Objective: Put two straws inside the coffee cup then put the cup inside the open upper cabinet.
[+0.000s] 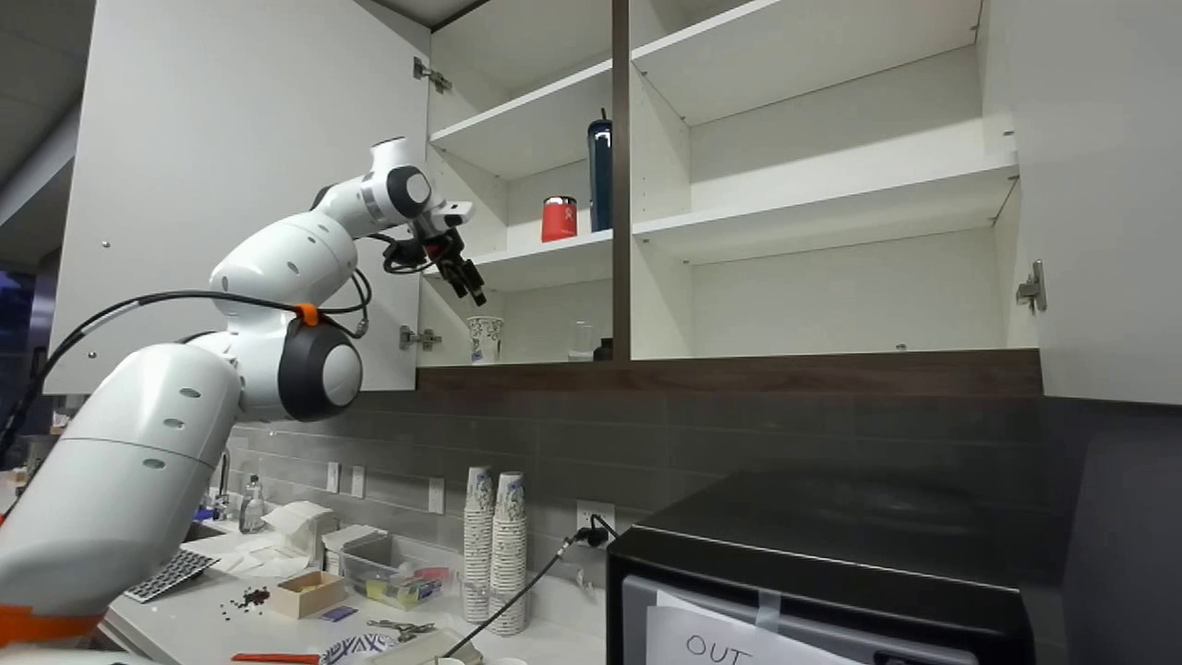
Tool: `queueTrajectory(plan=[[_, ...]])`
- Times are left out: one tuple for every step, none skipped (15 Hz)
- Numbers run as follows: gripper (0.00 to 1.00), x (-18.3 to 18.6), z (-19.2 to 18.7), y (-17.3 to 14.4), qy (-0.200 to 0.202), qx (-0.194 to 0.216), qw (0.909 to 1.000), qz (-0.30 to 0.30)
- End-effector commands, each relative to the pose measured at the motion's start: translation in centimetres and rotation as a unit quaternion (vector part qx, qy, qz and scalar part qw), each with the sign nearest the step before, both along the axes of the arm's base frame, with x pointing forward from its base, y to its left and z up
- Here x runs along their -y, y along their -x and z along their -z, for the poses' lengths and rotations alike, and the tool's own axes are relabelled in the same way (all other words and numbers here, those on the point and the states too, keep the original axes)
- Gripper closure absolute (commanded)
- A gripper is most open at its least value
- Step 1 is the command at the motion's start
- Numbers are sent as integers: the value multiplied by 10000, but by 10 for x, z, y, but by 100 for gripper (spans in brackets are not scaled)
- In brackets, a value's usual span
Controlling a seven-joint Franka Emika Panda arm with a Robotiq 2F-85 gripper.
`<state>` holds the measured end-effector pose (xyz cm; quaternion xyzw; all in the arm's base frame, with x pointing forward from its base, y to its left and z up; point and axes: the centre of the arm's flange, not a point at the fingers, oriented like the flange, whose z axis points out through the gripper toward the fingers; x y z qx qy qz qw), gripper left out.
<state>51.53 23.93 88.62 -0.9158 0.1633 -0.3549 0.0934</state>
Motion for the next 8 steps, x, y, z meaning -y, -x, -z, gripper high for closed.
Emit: queueTrajectory(plan=[[0,17,-10,26,377,-711,9965,-223],[0,24,-5,35,502,-875,9945,-292],[0,30,0,45,620,-1004,9921,-424],[0,35,6,52,773,-1085,9897,-522],[0,40,15,60,887,-1131,9866,-771],[0,43,24,67,986,-1165,9834,-981],[0,46,32,73,1076,-1177,9801,-1184],[0,48,37,76,1156,-1169,9770,-1357]])
